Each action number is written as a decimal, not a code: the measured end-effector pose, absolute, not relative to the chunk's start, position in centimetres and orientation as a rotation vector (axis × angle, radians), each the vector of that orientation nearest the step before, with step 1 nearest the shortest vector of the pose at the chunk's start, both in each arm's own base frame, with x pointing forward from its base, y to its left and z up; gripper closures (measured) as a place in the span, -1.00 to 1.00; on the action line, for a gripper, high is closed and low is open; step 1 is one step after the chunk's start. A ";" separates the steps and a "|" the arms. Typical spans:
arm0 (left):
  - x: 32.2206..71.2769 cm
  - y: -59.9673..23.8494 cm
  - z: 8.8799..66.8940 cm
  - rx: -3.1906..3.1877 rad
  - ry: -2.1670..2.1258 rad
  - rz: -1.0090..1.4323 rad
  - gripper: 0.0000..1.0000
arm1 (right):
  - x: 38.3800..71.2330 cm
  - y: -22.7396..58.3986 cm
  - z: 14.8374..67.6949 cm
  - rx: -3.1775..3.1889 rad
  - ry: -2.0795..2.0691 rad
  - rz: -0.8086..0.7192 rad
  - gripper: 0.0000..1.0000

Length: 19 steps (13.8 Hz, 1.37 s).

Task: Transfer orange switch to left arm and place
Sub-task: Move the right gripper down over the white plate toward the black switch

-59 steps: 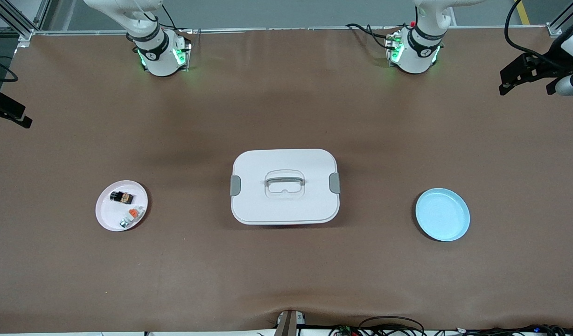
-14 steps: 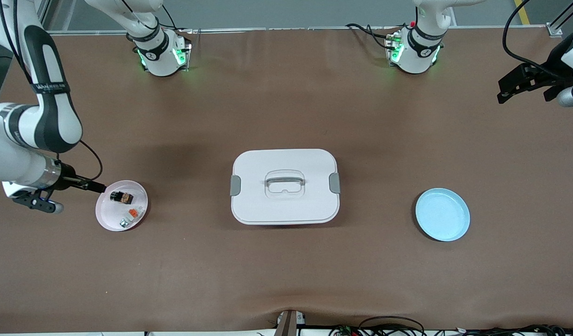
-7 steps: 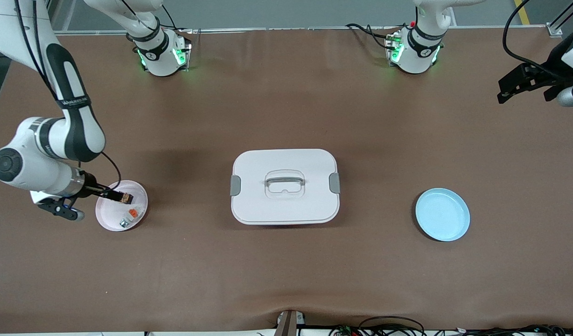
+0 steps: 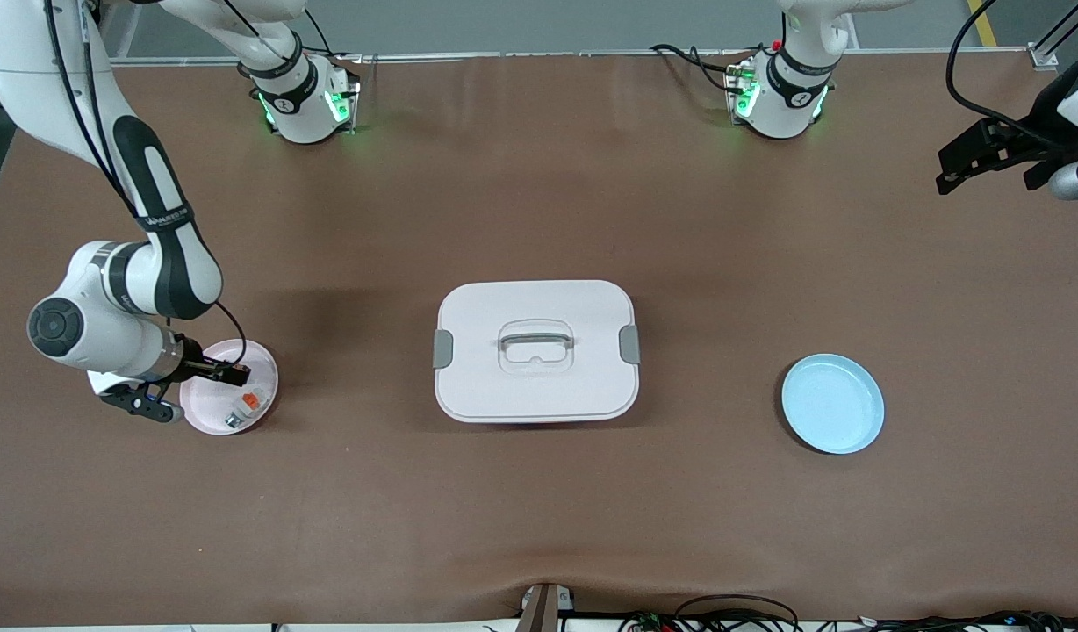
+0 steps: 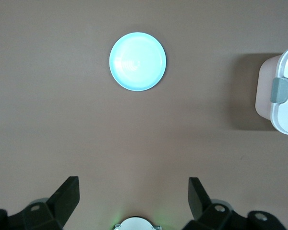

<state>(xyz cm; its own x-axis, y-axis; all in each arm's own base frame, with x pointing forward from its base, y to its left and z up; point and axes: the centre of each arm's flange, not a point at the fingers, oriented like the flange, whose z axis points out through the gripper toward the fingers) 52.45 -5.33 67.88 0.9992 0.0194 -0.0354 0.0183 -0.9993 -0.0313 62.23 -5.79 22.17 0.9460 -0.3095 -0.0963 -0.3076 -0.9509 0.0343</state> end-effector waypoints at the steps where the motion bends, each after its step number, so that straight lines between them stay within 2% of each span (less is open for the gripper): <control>1: 52.4 -5.4 67.9 -3.110 -0.028 0.056 -1.00 | 62.2 -6.0 21.6 3.080 -0.474 -0.169 -1.00; 19: 52.4 -5.4 67.9 -3.110 -0.026 0.055 -1.00 | 61.7 -7.7 18.6 3.084 -0.374 -0.226 -1.00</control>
<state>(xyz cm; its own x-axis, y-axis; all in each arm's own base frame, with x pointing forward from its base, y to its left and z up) 52.44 -5.43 67.88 0.9992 0.0175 -0.0354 0.0164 -0.9994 -0.0314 61.74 -7.74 18.61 0.9606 -0.2398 -0.1405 -0.2358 -0.9708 0.0442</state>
